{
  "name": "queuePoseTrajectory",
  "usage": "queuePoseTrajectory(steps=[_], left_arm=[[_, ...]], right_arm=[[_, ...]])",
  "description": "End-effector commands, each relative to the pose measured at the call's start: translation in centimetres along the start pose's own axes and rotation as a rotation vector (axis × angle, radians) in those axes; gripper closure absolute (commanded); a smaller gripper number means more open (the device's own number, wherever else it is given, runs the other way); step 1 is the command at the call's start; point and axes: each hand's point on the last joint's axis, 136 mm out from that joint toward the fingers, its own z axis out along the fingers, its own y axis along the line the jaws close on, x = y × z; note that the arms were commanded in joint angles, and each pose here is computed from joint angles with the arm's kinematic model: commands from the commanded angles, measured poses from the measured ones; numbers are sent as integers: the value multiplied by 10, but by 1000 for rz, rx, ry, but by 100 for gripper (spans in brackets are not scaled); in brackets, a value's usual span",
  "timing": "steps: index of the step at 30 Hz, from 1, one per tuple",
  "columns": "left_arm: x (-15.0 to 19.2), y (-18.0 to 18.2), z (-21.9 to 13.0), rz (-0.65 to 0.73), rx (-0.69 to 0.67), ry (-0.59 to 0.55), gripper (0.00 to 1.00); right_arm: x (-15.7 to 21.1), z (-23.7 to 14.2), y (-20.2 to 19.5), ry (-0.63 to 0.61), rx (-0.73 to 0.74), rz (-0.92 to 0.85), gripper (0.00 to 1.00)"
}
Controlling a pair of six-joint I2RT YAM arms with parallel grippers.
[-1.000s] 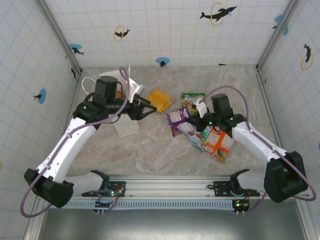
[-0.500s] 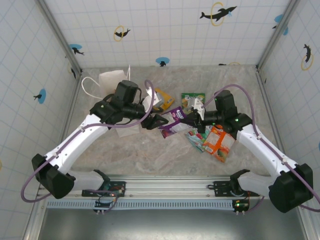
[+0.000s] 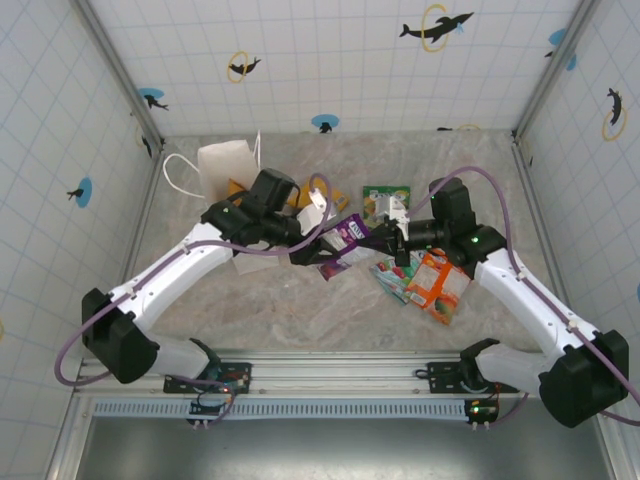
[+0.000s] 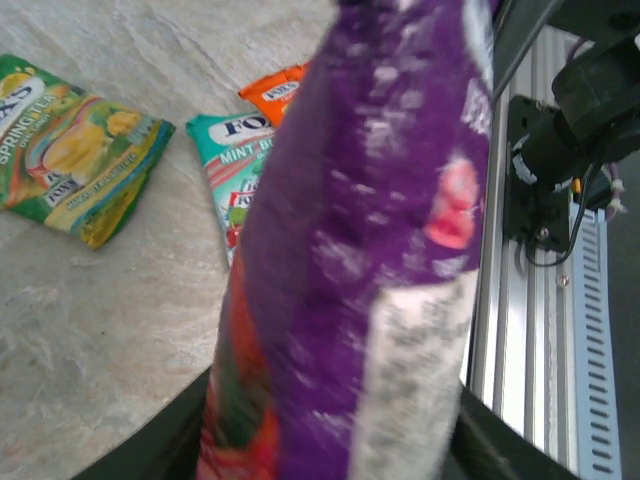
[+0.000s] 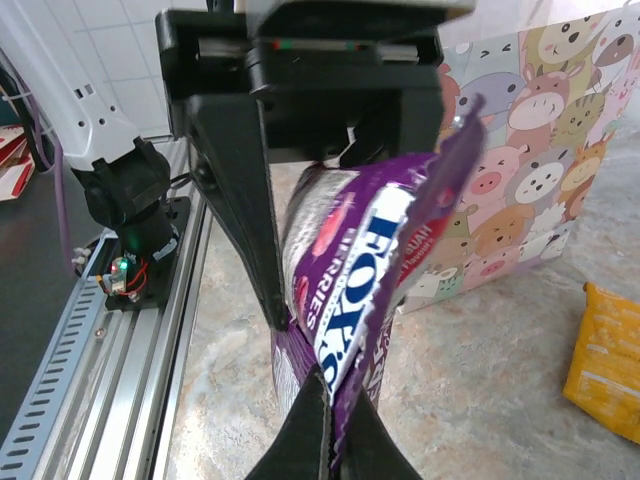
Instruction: Place the snacks into the paper bag
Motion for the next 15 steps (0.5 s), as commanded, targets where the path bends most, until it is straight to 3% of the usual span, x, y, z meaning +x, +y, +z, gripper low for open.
queuePoseTrajectory(steps=[1,6,12,15], left_arm=[[1,-9,-1,16,34,15,63],[-4,-12,-9,31,23,-7,79],[-21,-7,-21,-53,-29,-34,83],[-35,5,-32,-127,-117,-53,84]], right_arm=[[-33,-7,6,-78,-7,-102,100],[-29,-6,-1,-70,33,-68,98],[-30,-18,-21,-109,189,-11,63],[-32,-32,-35,-154,307,26,51]])
